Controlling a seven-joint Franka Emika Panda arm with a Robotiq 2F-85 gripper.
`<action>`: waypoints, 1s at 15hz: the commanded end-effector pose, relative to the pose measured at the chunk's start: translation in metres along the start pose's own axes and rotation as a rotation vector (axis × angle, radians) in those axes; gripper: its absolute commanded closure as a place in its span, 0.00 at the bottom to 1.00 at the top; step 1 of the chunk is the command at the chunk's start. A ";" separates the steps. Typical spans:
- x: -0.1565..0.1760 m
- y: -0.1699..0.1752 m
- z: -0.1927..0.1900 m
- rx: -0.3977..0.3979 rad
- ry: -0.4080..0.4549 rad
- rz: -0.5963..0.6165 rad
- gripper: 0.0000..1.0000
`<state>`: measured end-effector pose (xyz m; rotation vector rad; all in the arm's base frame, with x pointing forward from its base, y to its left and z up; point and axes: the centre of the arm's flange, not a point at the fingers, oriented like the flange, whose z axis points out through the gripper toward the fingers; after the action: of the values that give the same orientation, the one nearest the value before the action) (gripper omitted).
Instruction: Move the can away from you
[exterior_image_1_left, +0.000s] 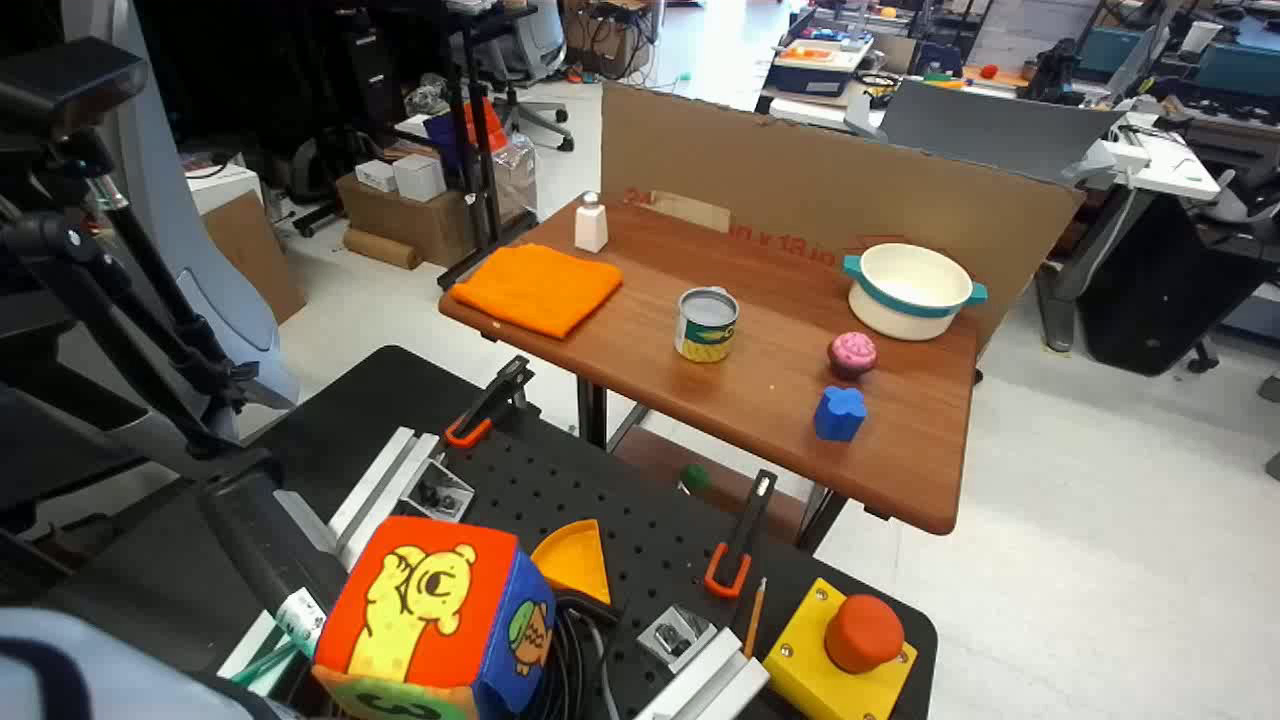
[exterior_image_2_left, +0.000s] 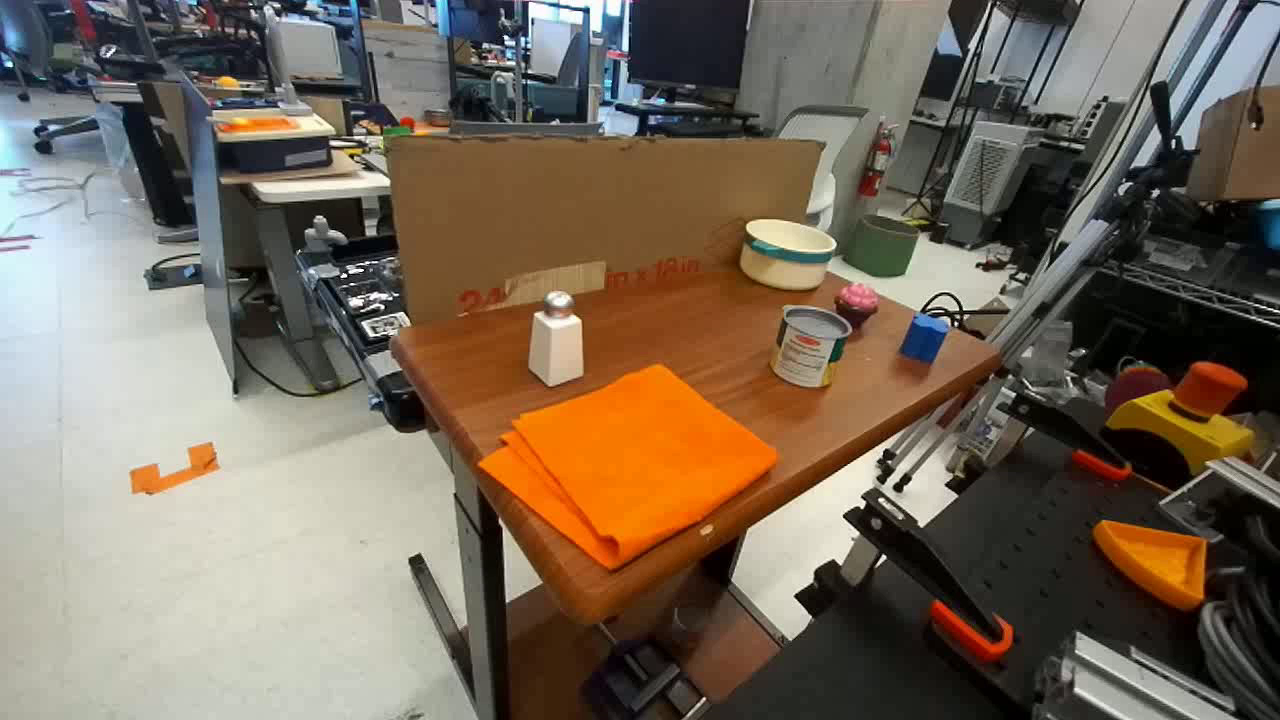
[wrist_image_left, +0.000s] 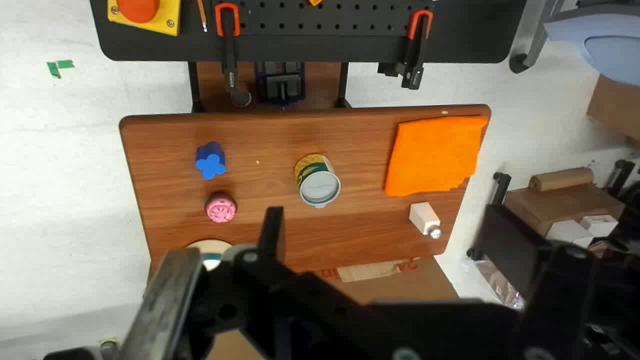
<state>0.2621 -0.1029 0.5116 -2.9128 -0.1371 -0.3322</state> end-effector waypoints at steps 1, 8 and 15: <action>0.000 0.000 0.000 0.000 0.000 0.000 0.00; 0.000 0.000 0.000 0.000 0.000 0.000 0.00; 0.074 -0.014 0.033 -0.089 -0.126 0.054 0.00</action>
<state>0.2865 -0.0876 0.5032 -2.9690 -0.0873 -0.2613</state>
